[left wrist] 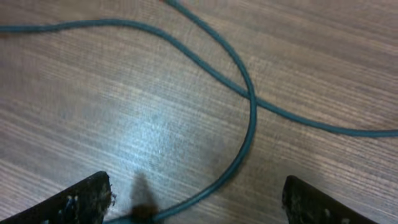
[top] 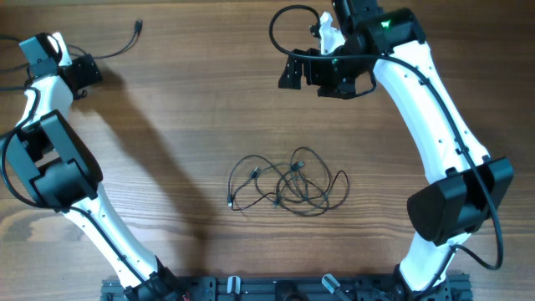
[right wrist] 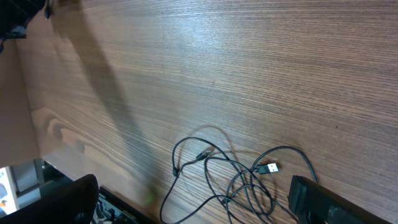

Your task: Untangle cables

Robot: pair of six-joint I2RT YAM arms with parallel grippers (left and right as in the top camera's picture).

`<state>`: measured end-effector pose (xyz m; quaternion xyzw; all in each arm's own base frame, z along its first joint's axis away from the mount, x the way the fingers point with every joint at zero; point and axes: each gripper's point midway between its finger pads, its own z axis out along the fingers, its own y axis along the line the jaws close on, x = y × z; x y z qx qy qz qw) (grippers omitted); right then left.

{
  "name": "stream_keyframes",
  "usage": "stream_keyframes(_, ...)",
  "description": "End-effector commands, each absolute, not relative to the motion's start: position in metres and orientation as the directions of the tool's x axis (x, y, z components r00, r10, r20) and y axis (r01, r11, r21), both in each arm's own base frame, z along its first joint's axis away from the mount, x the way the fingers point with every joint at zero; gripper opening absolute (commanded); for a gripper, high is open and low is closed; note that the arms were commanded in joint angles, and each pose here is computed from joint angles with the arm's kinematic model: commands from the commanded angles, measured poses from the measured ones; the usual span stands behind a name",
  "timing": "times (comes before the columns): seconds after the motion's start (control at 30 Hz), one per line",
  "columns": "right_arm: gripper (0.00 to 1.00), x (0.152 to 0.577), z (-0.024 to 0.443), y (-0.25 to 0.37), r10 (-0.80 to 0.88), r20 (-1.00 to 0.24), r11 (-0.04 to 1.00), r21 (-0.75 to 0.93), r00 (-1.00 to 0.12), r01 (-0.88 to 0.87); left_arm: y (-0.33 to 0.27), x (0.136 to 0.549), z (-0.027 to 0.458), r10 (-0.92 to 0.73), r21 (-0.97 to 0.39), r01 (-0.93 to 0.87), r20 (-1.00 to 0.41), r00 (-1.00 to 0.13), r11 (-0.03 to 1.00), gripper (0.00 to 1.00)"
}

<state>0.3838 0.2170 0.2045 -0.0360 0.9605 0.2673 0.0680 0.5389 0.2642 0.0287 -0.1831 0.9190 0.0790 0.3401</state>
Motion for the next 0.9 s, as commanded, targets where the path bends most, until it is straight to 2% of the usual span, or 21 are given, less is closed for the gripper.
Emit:
stream_keyframes(0.0, 1.00, 0.382, 0.211, 0.217, -0.032, -0.165, 0.857, 0.504, -0.986, -0.112, 0.252, 0.542, 0.012, -0.211, 0.014, -0.287, -0.641, -0.738, 0.958, 0.87)
stream_keyframes(0.1, 1.00, 0.382, 0.211, 0.217, -0.032, -0.165, 0.857, 0.504, -0.986, -0.112, 0.244, 0.544, 0.003, -0.189, -0.005, -0.241, -0.634, -0.750, 0.971, 0.82)
stream_keyframes(0.17, 1.00, 0.382, 0.211, 0.217, -0.032, -0.166, 0.856, 0.504, -0.986, -0.113, 0.243, 0.542, -0.005, -0.193, -0.008, -0.240, -0.622, -0.759, 0.971, 0.73)
stream_keyframes(0.3, 1.00, 0.382, 0.211, 0.217, -0.032, -0.165, 0.857, 0.504, -0.986, -0.112, 0.241, 0.537, -0.021, -0.203, -0.014, -0.242, -0.593, -0.779, 0.970, 0.69)
stream_keyframes(0.37, 1.00, 0.382, 0.211, 0.216, -0.032, -0.165, 0.857, 0.504, -0.986, -0.112, 0.241, 0.536, -0.022, -0.209, -0.016, -0.247, -0.591, -0.779, 0.969, 0.57)
stream_keyframes(0.5, 1.00, 0.382, 0.211, 0.216, -0.032, -0.164, 0.857, 0.504, -0.986, -0.112, 0.239, 0.537, -0.022, -0.213, -0.024, -0.248, -0.592, -0.777, 0.969, 0.18)
stream_keyframes(0.57, 1.00, 0.382, 0.211, 0.216, -0.032, -0.164, 0.857, 0.504, -0.986, -0.112, 0.233, 0.540, -0.021, -0.220, -0.046, -0.241, -0.593, -0.774, 0.970, 0.05)
stream_keyframes(0.7, 1.00, 0.382, 0.211, 0.216, -0.032, -0.164, 0.857, 0.504, -0.986, -0.112, 0.205, 0.556, 0.001, -0.261, -0.172, -0.196, -0.628, -0.734, 0.965, 0.04)
stream_keyframes(0.87, 1.00, 0.382, 0.211, 0.216, -0.032, -0.164, 0.857, 0.504, -0.986, -0.112, 0.166, 0.587, 0.067, -0.465, -0.466, -0.170, -0.648, -0.603, 0.869, 0.04)
